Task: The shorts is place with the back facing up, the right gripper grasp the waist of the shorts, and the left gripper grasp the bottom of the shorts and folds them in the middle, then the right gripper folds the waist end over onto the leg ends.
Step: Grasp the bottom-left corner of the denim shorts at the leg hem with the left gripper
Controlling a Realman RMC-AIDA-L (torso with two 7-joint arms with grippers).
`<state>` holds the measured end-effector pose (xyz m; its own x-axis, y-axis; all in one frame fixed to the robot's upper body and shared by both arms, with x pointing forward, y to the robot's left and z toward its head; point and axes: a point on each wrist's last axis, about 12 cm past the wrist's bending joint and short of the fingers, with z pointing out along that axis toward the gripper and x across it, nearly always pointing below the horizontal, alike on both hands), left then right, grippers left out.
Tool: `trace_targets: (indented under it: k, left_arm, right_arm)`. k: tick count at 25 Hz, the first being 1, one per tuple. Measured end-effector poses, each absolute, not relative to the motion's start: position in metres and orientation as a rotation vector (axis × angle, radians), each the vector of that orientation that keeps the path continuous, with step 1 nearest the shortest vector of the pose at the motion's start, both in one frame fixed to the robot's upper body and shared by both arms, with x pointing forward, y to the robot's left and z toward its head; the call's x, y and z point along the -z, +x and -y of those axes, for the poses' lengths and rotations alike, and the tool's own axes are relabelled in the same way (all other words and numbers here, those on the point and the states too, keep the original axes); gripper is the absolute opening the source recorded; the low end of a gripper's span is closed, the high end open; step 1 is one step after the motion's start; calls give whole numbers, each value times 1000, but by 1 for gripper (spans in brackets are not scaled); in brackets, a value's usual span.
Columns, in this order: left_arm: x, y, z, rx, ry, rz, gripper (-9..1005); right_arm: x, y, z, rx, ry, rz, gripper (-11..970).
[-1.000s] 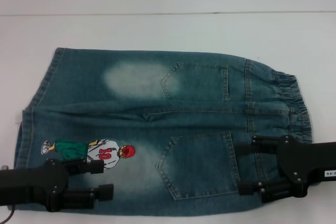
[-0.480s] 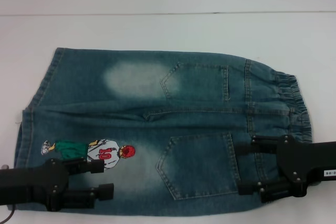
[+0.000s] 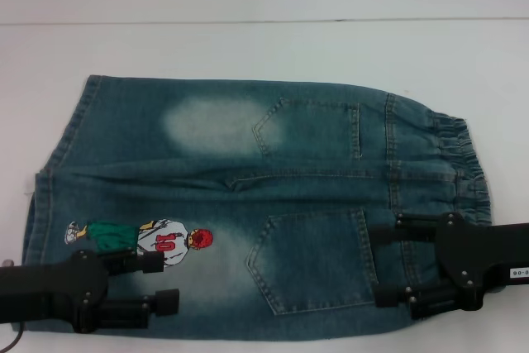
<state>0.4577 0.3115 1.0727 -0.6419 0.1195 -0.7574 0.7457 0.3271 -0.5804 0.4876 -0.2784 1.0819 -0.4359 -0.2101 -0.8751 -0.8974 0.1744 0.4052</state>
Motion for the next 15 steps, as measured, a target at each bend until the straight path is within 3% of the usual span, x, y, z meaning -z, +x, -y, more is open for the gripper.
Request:
trace_targets:
  k: [15]
  left_arm:
    - [-1073, 458, -312, 1331, 759, -1988, 872]
  right_arm:
    - [-1082, 487, 278, -1299, -1049, -1778, 947]
